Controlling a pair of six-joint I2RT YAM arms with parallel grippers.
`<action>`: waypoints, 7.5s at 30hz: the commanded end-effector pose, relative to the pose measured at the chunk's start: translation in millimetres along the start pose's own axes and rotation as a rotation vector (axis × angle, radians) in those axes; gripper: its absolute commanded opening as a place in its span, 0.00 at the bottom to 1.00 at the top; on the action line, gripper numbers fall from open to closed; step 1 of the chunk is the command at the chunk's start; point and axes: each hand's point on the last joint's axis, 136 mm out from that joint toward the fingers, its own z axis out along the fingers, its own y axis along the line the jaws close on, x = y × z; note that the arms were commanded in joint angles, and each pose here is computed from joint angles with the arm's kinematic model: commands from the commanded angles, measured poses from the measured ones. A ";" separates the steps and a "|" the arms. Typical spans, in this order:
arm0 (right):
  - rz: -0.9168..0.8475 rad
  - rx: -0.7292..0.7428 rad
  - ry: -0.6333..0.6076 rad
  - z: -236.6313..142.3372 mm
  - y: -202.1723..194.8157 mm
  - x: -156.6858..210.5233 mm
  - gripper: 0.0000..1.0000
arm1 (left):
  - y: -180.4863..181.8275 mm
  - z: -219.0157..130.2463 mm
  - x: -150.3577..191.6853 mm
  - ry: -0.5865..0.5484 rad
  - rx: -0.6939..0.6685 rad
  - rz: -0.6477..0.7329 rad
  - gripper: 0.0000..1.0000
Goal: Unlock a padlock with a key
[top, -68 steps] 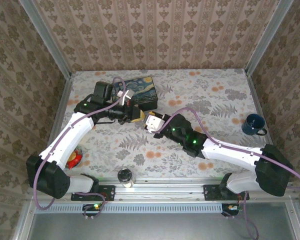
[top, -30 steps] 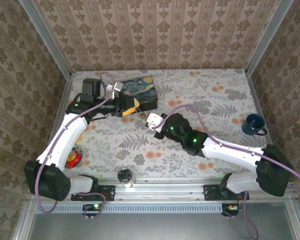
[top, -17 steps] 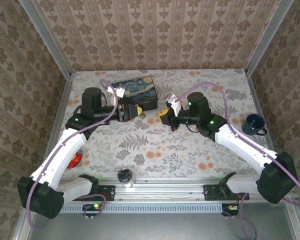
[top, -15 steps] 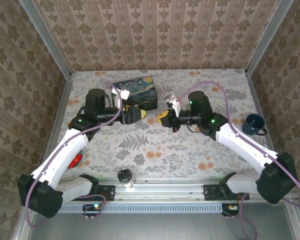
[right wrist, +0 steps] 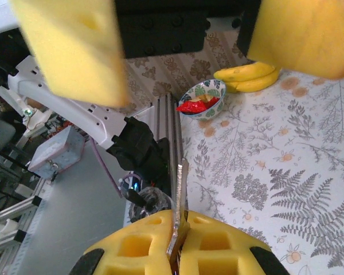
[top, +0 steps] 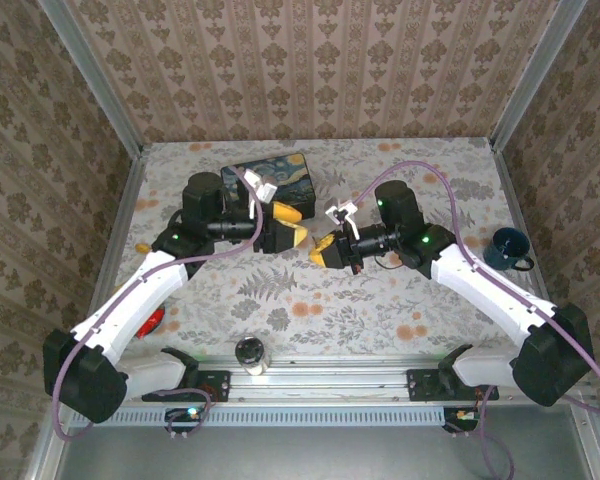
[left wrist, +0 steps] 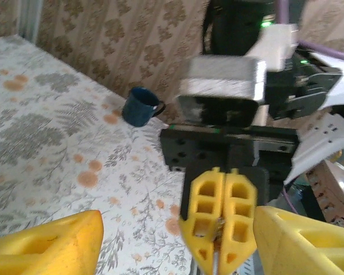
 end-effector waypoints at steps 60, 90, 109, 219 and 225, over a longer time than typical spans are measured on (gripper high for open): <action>0.089 0.252 -0.179 -27.9 -14.4 -19.0 0.59 | 2.3 3.6 -17.9 -0.014 -0.172 -0.011 0.00; 0.106 0.168 -0.431 -30.5 -16.8 -71.4 0.43 | 1.5 7.1 -23.4 -0.039 -0.086 -0.137 0.00; 0.104 0.113 -0.415 -21.3 -14.3 -73.3 0.30 | 5.3 6.8 -23.6 -0.056 -0.079 -0.164 0.00; 0.502 0.853 -0.130 -70.6 -137.7 65.7 0.00 | 303.2 -16.1 143.9 0.087 -1.510 -0.443 0.92; 0.511 0.838 -0.133 -67.2 -139.7 66.4 0.00 | 324.2 -15.2 146.1 0.102 -1.526 -0.445 0.90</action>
